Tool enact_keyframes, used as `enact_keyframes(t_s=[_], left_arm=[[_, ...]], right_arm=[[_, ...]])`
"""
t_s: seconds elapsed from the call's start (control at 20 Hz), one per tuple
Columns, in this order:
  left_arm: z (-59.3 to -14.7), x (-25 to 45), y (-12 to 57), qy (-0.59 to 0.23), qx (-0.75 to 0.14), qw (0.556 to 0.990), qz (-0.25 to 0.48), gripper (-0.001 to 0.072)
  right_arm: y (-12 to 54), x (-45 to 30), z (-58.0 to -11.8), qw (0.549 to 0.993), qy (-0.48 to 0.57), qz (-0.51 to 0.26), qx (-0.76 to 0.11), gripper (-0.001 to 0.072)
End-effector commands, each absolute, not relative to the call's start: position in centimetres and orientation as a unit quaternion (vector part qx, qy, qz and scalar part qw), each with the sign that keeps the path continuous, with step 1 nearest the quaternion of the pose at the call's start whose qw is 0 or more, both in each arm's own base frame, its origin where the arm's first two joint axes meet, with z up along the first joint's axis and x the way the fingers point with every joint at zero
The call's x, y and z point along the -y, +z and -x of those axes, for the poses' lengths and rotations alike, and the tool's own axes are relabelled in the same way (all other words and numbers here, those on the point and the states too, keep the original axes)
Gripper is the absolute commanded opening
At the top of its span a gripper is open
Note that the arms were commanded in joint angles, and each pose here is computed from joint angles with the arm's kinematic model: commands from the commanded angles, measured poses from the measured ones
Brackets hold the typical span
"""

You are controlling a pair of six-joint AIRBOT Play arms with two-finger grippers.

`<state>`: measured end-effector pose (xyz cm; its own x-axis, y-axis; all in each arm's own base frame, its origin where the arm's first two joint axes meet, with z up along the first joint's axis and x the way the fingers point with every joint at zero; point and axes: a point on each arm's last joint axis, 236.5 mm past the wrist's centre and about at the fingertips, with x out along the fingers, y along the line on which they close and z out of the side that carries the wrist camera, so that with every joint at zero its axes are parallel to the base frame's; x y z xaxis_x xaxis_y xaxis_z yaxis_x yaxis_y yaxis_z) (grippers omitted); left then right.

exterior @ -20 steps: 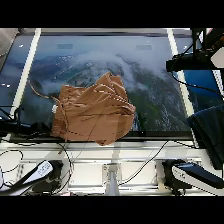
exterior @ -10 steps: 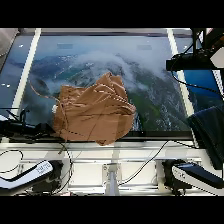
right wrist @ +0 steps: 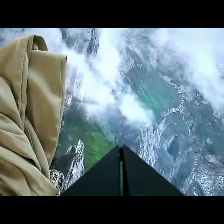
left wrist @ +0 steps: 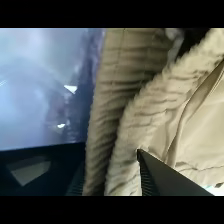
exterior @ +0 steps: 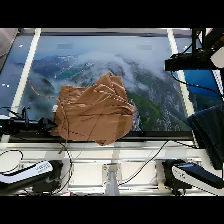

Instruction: Fold the clothes and pants, and hang the long-sleeved shirts on hangers.

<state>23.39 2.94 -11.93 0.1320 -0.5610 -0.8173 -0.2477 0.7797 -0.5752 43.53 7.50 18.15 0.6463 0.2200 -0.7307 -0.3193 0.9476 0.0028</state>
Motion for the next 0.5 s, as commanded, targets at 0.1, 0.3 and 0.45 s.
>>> enact_keyframes(t_s=[0.1, 0.3, 0.45], left_arm=[[-25.2, -0.6, -12.0, -0.141, -0.634, 0.687, 0.326, 0.0074], [-29.1, 2.1, -9.1, -0.194, -0.568, 0.715, 0.358, 0.0054], [-32.5, 2.2, -4.7, -0.224, -0.506, 0.751, 0.361, 0.0053]], right_arm=[[14.6, -7.7, -39.4, 0.853, 0.169, 0.063, -0.489, 0.0014], [9.3, -7.6, -35.8, 0.798, 0.178, 0.056, -0.574, 0.0015], [4.2, -7.9, -33.3, 0.761, 0.183, 0.038, -0.622, 0.0014]])
